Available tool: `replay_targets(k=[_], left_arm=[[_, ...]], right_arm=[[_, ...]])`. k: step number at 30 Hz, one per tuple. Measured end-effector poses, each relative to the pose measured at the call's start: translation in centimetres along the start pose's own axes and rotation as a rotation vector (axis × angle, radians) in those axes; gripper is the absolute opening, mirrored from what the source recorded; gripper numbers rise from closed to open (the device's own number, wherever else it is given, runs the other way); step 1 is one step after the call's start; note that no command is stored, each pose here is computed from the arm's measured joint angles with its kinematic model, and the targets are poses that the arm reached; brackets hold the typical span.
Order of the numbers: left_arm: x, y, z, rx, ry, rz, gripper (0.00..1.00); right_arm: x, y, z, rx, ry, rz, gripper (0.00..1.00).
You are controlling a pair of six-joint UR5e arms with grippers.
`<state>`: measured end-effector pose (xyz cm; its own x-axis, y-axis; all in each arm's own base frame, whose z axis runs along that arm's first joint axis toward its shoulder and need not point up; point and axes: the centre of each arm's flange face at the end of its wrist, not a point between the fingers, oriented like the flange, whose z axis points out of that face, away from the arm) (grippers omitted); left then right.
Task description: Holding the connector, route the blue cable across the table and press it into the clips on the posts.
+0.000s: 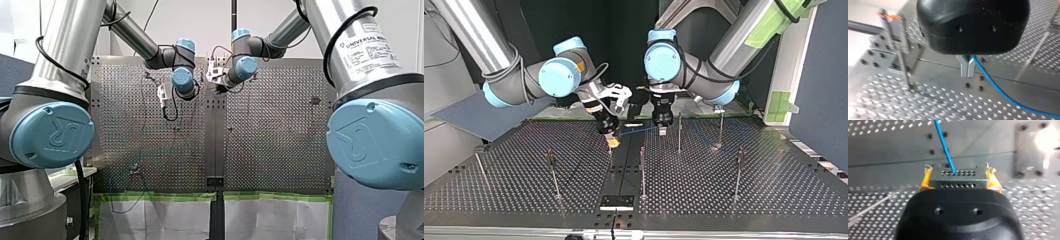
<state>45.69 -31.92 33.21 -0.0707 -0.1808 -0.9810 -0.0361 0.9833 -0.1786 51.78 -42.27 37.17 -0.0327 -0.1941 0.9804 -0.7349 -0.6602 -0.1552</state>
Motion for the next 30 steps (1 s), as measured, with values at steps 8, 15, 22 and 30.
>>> replay_targets(k=[8,15,22,30], left_arm=[[-4.2,-0.4,-1.3,0.018,-0.052,-0.031,0.00],[-9.5,-0.6,-1.9,0.033,-0.134,-0.079,0.00],[-11.2,-0.8,-1.9,0.060,-0.166,-0.104,0.00],[-10.5,-0.7,-0.8,0.062,-0.173,-0.116,0.00]], right_arm=[[4.1,-1.1,-2.1,0.044,0.061,-0.015,0.00],[8.1,-1.6,-4.2,0.068,0.126,-0.014,0.00],[7.7,-1.1,-3.8,0.066,0.121,-0.013,0.00],[4.7,0.7,-1.6,0.042,0.073,-0.007,0.00]])
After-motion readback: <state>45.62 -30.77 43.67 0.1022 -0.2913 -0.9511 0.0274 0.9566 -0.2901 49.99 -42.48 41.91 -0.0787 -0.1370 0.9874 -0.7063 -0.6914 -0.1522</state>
